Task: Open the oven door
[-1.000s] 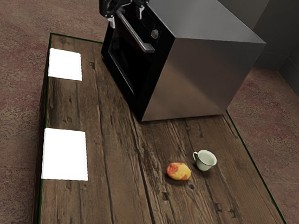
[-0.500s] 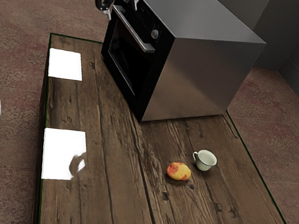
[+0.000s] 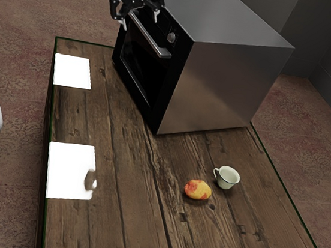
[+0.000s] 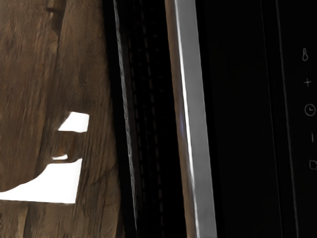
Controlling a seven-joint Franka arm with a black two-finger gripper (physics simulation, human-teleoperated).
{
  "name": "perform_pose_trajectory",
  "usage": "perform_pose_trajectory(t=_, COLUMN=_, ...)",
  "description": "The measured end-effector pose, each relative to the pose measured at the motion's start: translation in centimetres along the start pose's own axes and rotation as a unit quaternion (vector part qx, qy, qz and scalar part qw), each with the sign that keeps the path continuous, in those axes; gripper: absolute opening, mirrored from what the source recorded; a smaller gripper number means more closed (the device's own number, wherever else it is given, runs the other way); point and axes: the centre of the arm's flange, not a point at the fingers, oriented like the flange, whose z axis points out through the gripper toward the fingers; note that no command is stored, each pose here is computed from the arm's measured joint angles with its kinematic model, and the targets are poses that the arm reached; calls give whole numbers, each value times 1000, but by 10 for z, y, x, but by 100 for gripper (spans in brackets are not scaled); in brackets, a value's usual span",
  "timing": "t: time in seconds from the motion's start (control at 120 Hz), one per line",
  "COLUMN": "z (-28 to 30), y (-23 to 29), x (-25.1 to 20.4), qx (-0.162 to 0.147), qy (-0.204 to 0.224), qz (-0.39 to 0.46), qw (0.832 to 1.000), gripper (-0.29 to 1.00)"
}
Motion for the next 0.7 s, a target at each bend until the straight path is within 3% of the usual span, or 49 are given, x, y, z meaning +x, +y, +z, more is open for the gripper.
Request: perform_pose_trajectory(t=0.7, z=26, y=-8, x=1, qx=-29, qy=-17, qz=25, qw=999, gripper=70)
